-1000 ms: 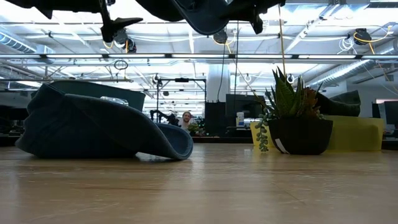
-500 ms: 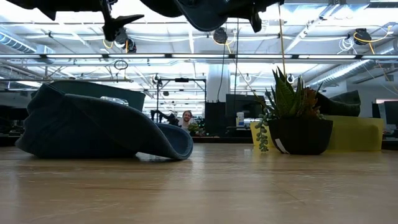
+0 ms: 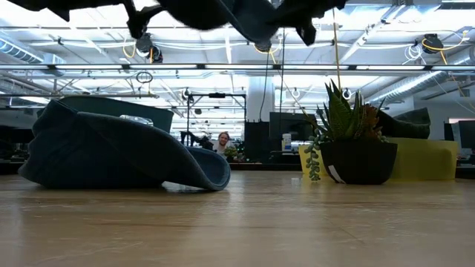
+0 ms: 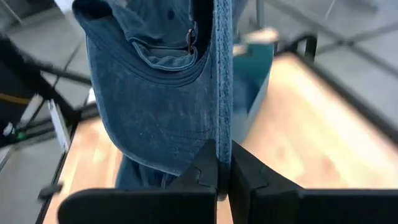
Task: Pick & Place hat
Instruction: Put the top blue cap into the blue bin
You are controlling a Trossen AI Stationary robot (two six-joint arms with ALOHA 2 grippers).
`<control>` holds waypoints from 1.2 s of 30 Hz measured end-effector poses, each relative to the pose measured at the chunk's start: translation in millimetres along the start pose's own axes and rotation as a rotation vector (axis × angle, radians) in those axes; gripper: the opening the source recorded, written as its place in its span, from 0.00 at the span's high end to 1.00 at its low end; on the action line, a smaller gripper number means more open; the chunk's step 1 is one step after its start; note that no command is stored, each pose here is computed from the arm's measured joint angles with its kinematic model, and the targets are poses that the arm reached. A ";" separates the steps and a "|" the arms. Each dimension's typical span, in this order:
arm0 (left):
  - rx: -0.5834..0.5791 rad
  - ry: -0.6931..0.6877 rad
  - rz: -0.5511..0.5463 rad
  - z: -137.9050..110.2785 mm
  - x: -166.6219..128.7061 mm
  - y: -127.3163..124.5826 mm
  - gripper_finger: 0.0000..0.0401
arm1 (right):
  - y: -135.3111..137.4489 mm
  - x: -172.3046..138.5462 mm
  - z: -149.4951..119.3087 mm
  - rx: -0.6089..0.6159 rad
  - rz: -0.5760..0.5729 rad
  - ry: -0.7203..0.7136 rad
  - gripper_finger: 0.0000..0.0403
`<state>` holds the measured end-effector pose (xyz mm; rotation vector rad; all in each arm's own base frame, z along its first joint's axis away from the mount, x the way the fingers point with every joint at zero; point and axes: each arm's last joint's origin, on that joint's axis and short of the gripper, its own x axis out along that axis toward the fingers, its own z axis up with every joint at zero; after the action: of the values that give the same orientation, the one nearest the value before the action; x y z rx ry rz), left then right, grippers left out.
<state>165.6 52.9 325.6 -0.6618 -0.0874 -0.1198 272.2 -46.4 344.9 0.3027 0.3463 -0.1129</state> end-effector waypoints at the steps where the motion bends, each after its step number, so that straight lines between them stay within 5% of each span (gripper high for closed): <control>1: 0.002 -0.017 -0.014 1.7 0.0 -1.5 0.04 | 0.2 0.0 -3.0 0.012 0.006 0.032 1.00; 9: -0.039 -0.009 0.028 7.3 0.2 -5.2 0.04 | 7.1 0.5 -8.0 0.019 0.034 0.074 1.00; 21: 0.154 0.110 0.230 50.7 7.9 -33.9 0.04 | 14.4 0.9 -5.8 0.077 0.079 0.046 1.00; 36: 0.236 0.263 0.207 73.6 44.7 -53.5 0.04 | 17.6 -3.2 7.3 0.045 0.076 -0.023 1.00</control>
<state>199.3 52.8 421.2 -0.4117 0.2173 0.0042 274.3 -31.7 357.3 0.3581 0.3092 -0.0492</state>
